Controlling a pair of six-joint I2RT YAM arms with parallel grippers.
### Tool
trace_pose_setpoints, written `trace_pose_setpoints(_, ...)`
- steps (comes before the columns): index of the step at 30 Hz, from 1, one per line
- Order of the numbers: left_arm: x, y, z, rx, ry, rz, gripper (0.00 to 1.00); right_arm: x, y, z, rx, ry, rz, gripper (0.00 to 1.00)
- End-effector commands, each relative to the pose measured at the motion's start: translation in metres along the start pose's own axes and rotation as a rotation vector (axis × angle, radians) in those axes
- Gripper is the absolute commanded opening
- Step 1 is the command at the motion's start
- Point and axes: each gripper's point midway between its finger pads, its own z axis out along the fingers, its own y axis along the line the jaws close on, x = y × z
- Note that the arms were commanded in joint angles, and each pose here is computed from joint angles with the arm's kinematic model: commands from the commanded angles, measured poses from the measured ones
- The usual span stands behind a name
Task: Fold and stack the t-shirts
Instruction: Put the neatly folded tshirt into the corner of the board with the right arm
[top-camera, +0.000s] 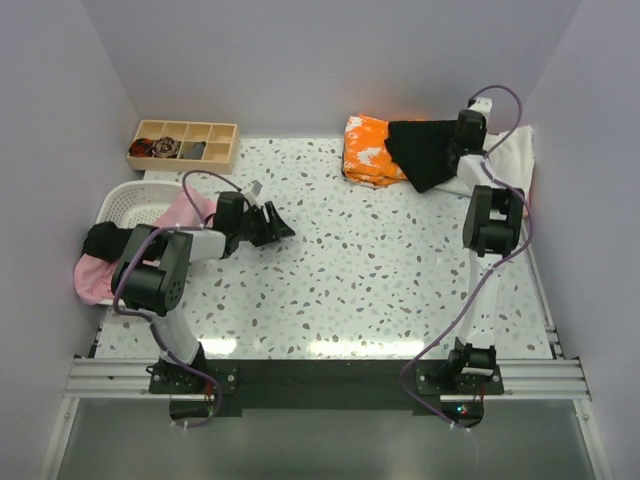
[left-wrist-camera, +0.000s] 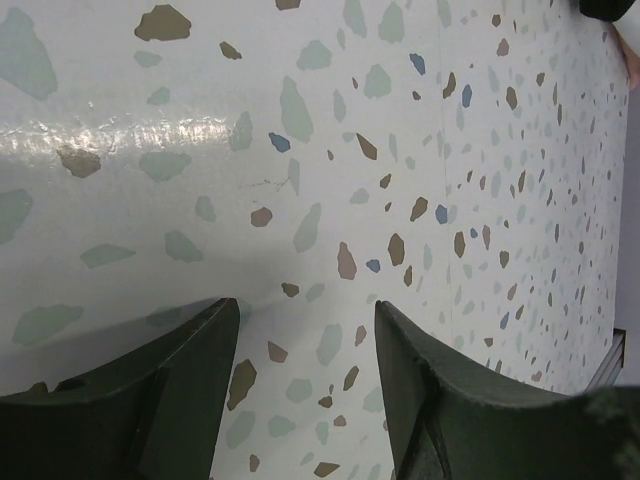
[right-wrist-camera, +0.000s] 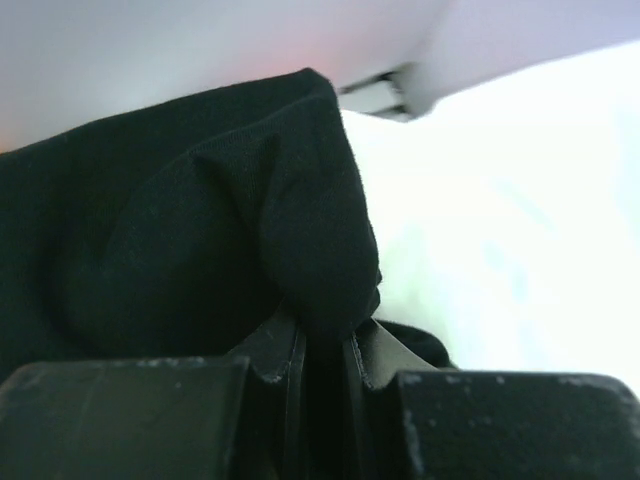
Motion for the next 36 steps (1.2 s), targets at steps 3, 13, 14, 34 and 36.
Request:
trace_pose_setpoints(3, 0.01, 0.024, 0.006, -0.085, 0.056, -0.001, 0.62, -0.034, -0.12, 0.011, 0.314, -0.094, 0.211, 0.0)
trace_pose_setpoints(13, 0.011, 0.02, 0.009, -0.062, 0.061, -0.012, 0.62, -0.016, -0.173, -0.007, 0.555, -0.076, 0.326, 0.0)
trace_pose_setpoints(14, 0.01, 0.02, 0.009, -0.059, 0.059, -0.01, 0.62, -0.015, -0.174, -0.009, 0.567, -0.07, 0.317, 0.0)
trace_pose_setpoints(34, -0.008, 0.018, 0.002, -0.091, -0.001, 0.048, 0.64, -0.033, -0.055, -0.101, 0.094, -0.273, 0.126, 0.99)
trace_pose_setpoints(36, -0.013, 0.017, -0.001, -0.105, -0.022, 0.069, 0.64, -0.036, -0.044, -0.115, 0.057, -0.258, 0.124, 0.99)
